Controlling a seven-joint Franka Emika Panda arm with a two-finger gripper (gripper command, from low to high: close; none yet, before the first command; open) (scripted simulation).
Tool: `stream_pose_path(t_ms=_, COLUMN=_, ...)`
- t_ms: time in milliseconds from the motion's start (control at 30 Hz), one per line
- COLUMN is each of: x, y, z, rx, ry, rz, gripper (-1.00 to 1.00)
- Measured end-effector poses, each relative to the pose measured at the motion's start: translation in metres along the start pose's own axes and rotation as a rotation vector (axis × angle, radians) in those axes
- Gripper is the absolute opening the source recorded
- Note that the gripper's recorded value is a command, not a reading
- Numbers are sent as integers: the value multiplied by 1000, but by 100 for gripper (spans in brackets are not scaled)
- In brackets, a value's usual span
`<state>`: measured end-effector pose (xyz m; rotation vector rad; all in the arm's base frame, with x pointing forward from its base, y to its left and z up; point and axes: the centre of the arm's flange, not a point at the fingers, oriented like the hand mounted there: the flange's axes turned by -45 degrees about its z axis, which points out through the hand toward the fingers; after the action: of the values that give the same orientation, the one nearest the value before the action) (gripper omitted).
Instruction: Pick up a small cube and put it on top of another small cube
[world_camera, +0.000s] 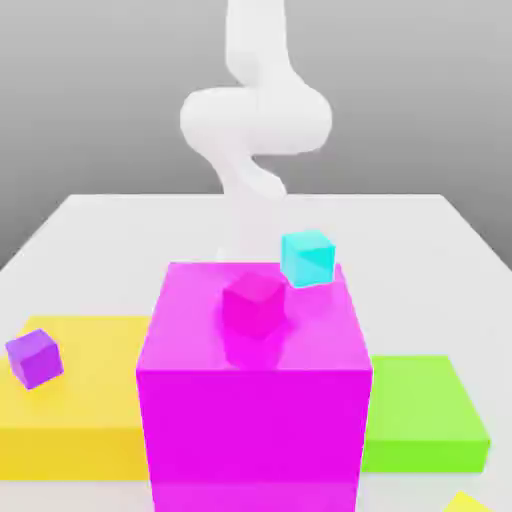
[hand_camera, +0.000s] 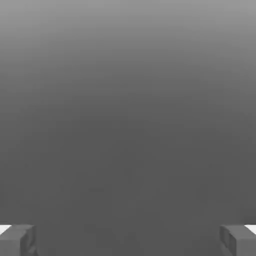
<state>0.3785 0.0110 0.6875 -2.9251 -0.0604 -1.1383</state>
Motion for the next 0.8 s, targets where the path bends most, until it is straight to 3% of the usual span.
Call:
stream_pose_path(t_ms=400, x=-6, y=-70, z=195, rx=93, ry=-272, rz=-251, gripper=0)
stream_pose_path(t_ms=800, x=-98, y=-159, z=374, rx=202, ry=-531, rz=-515, gripper=0)
